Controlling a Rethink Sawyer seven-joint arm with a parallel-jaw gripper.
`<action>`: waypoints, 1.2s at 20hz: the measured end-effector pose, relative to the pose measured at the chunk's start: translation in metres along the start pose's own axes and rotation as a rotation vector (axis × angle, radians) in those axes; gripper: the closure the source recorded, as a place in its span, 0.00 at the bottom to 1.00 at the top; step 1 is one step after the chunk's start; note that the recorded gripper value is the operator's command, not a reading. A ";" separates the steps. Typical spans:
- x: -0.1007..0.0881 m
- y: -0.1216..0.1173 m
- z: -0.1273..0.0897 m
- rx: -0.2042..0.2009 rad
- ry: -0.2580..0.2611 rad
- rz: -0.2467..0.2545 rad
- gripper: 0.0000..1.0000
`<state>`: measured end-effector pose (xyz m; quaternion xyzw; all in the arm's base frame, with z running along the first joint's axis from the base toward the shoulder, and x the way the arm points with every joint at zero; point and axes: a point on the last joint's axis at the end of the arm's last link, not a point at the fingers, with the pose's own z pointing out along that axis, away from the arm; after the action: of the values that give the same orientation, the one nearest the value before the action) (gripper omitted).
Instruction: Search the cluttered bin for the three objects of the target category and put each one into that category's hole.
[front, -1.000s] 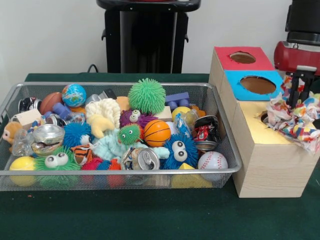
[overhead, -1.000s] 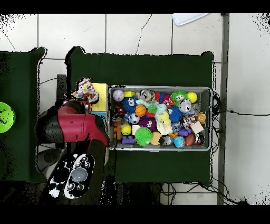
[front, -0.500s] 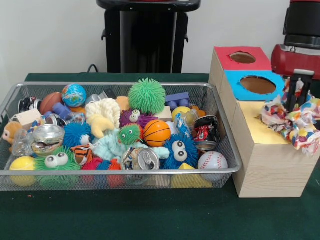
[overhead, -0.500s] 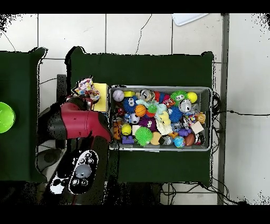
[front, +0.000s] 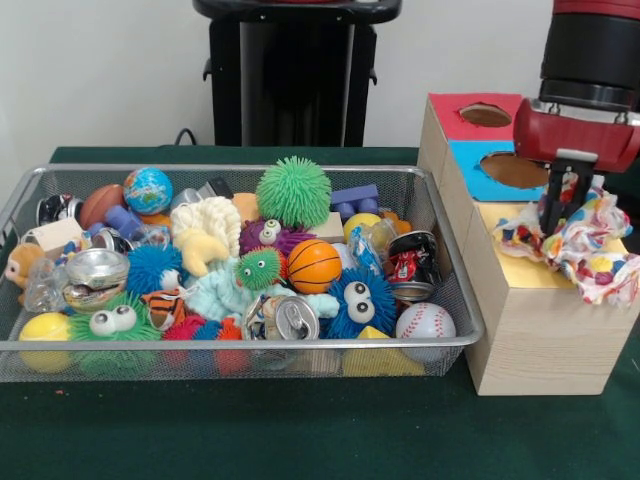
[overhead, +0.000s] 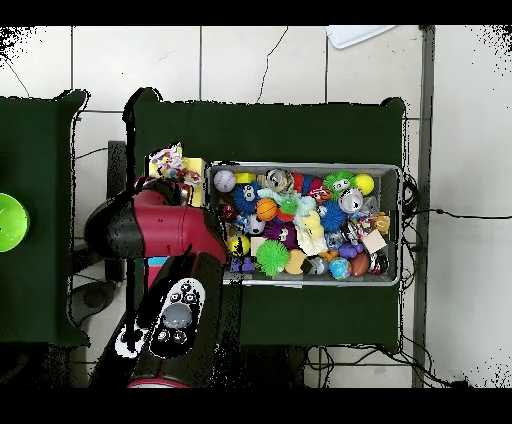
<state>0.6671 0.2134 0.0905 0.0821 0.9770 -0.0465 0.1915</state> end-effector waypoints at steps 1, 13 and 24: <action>0.000 -0.001 0.001 0.000 -0.003 -0.001 1.00; -0.001 -0.005 0.013 -0.006 -0.053 -0.001 1.00; -0.008 -0.011 0.015 -0.044 -0.011 0.050 1.00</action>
<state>0.6782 0.2000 0.0802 0.1021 0.9743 -0.0208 0.1998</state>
